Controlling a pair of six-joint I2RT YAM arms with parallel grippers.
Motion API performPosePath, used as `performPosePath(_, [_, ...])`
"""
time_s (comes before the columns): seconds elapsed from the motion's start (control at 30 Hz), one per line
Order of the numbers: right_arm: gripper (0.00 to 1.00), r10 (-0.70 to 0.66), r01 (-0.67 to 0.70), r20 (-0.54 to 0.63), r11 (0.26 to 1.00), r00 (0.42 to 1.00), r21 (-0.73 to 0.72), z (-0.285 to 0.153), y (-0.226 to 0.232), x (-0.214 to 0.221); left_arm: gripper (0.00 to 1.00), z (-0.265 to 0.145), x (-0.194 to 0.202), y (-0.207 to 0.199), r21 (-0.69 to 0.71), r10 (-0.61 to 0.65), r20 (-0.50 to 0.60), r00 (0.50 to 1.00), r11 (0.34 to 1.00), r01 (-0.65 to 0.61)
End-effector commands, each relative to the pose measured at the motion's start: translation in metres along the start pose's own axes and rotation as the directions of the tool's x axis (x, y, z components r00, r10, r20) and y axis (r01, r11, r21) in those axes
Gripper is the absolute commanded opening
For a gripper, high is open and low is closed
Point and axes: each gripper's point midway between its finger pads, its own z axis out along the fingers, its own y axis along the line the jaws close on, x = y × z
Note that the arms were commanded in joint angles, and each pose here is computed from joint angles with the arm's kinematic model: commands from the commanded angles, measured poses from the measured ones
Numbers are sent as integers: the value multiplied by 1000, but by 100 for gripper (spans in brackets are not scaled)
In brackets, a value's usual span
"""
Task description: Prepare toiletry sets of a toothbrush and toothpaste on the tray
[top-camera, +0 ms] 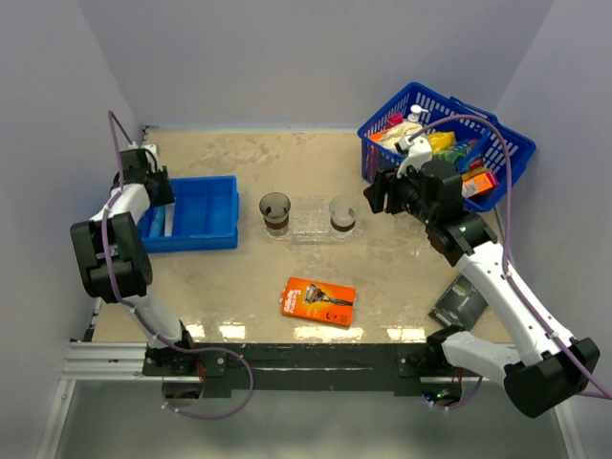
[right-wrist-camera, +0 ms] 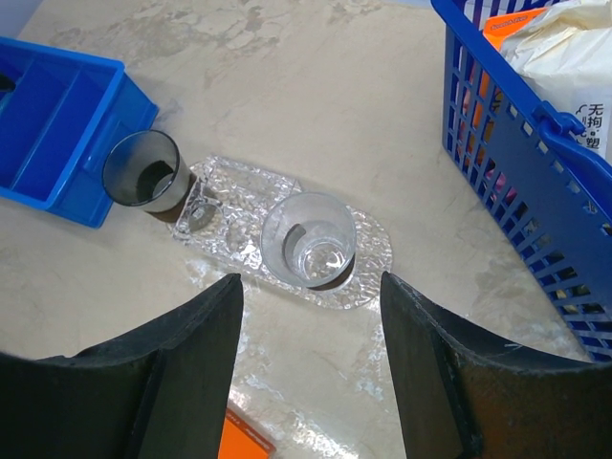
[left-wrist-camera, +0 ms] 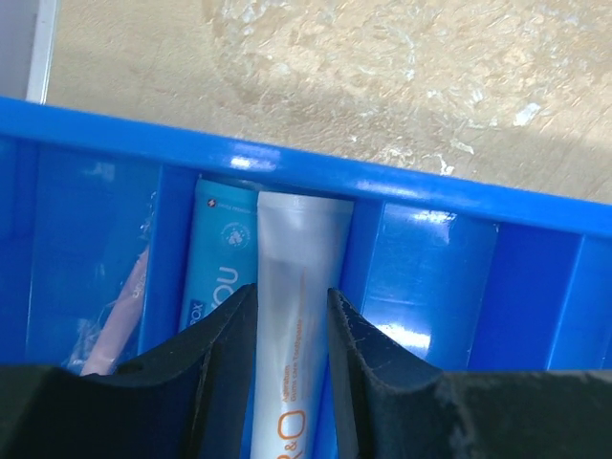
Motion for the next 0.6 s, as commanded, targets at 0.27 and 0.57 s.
performPosePath(0.27, [62,34,-33,30,998,999,-44,-3,9,-4,41,20,-5,8,23,-11,-1,1000,1000,11])
performPosePath(0.57, [61,67,-65,21,994,998,-84,5,17,-2,41,32,12,8,38,-15,-54,998,999,18])
